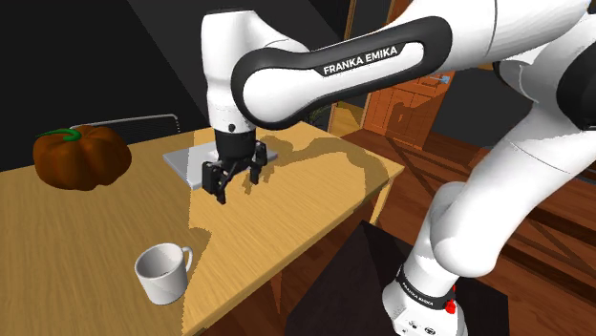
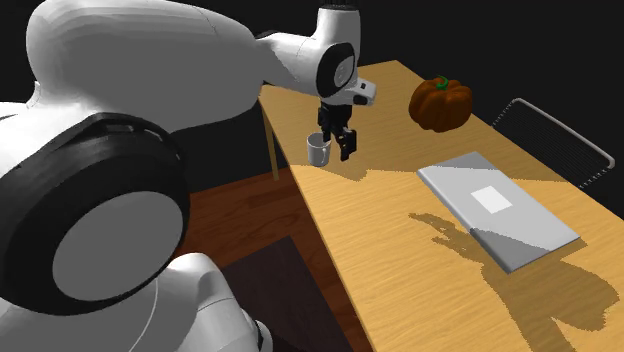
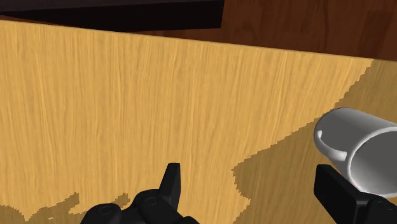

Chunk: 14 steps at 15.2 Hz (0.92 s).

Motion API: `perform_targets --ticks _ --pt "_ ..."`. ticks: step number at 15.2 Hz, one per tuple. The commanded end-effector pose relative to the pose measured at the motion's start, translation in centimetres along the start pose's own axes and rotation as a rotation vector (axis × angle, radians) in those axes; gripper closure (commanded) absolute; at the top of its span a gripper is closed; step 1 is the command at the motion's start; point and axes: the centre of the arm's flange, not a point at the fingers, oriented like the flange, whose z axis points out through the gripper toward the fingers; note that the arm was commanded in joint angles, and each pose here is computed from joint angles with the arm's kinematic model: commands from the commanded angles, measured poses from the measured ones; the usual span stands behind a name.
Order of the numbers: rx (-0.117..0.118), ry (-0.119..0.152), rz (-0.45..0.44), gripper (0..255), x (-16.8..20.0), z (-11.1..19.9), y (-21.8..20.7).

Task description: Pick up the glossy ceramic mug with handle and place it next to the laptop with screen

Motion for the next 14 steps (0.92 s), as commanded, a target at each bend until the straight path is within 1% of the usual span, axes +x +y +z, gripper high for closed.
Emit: perform_targets --ticks 1,14 --pt "0.001 -0.005 -0.004 0 0.6 1.2 -2.6" --pt "0.000 -0.036 -0.035 0 4.3 7.9 -18.1"
